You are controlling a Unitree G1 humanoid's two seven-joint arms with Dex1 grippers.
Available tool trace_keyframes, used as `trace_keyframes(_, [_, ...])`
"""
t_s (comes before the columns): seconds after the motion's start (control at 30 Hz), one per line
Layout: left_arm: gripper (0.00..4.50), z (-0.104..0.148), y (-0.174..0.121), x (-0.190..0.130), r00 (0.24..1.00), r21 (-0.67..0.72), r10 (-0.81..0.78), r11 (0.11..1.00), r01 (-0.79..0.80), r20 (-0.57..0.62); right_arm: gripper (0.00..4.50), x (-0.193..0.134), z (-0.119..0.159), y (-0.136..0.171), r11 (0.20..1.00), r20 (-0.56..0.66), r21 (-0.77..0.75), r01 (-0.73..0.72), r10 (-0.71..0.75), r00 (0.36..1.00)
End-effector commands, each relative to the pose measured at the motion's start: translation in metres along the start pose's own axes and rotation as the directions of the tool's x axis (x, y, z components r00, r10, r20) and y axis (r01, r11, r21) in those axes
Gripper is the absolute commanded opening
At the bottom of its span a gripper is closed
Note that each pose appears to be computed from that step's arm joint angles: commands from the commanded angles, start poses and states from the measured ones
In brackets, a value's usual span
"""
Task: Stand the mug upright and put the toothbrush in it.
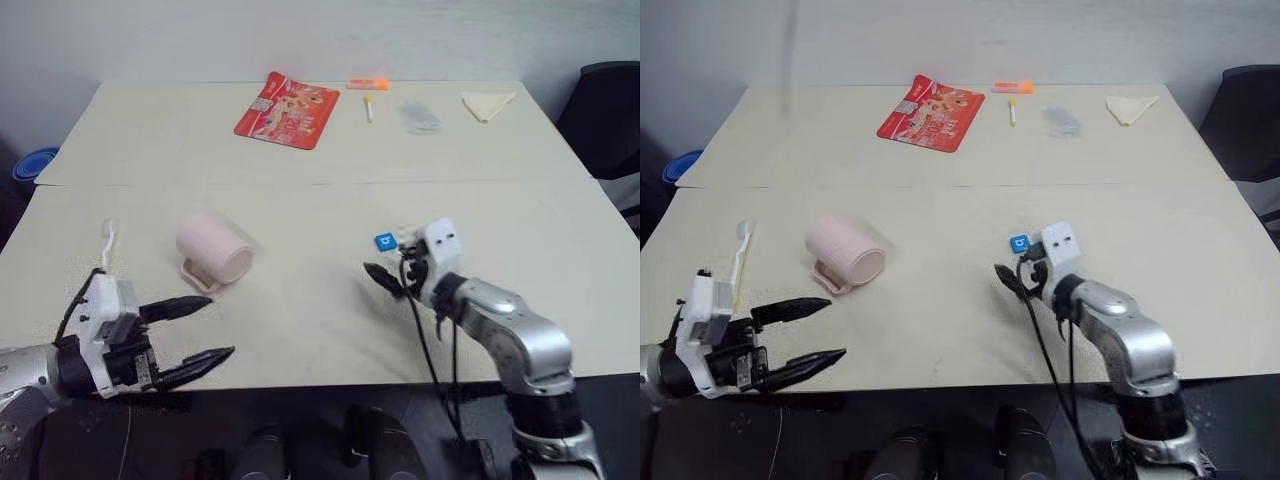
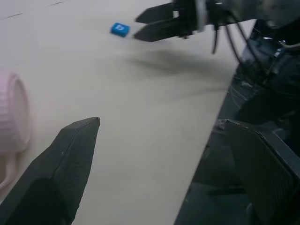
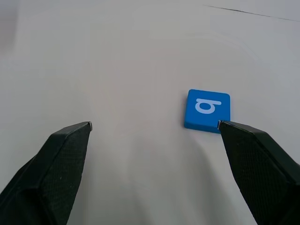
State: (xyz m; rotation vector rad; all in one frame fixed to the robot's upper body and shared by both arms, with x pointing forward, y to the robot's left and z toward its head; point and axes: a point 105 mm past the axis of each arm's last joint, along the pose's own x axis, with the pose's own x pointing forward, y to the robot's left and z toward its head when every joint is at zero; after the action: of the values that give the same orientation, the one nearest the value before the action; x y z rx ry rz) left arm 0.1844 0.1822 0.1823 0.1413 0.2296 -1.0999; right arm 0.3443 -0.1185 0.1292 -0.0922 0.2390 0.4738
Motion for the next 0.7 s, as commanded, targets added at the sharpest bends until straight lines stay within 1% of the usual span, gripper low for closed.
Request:
trace_keyframes(0.03, [4.49,0.011,-0.012,0.006,0.996,0.046,-0.084,0.995,0.085,-0.009,4.50,0.012,0.003,-0.013,0.992,0.014,-0.020,0.127,-0.127,0.992])
trace_keyframes(0.13, [4.49,0.015,-0.014,0.010,0.994,0.066,-0.105,0.992,0.105,-0.006,4.50,0.021,0.005,-0.014,0.988,0.020,-0.004,0.156,-0.156,0.988])
trace_keyframes(0.27, [4.49,0.015,-0.013,0.013,0.993,0.074,-0.116,0.990,0.117,-0.013,4.50,0.031,0.003,-0.017,0.983,0.026,0.012,0.185,-0.185,0.982])
trace_keyframes(0.37, [4.49,0.014,-0.012,0.016,0.992,0.086,-0.122,0.989,0.123,-0.021,4.50,0.038,0.000,-0.014,0.985,0.022,0.036,0.170,-0.171,0.985])
trace_keyframes(0.47, [4.50,0.016,-0.010,0.019,0.992,0.096,-0.126,0.987,0.127,-0.014,3.88,0.042,0.000,-0.015,0.981,0.035,0.059,0.182,-0.184,0.982])
trace_keyframes(0.57, [4.50,0.018,-0.009,0.021,0.990,0.101,-0.139,0.985,0.139,-0.008,2.86,0.043,-0.003,-0.016,0.981,0.037,0.061,0.183,-0.186,0.982])
trace_keyframes(0.6, [4.50,0.018,-0.008,0.022,0.990,0.102,-0.140,0.985,0.140,-0.007,2.43,0.043,-0.004,-0.015,0.982,0.036,0.058,0.181,-0.183,0.983])
trace_keyframes(0.7, [4.50,0.019,-0.007,0.023,0.990,0.108,-0.141,0.984,0.140,-0.003,1.51,0.043,-0.004,-0.014,0.982,0.038,0.058,0.177,-0.180,0.983])
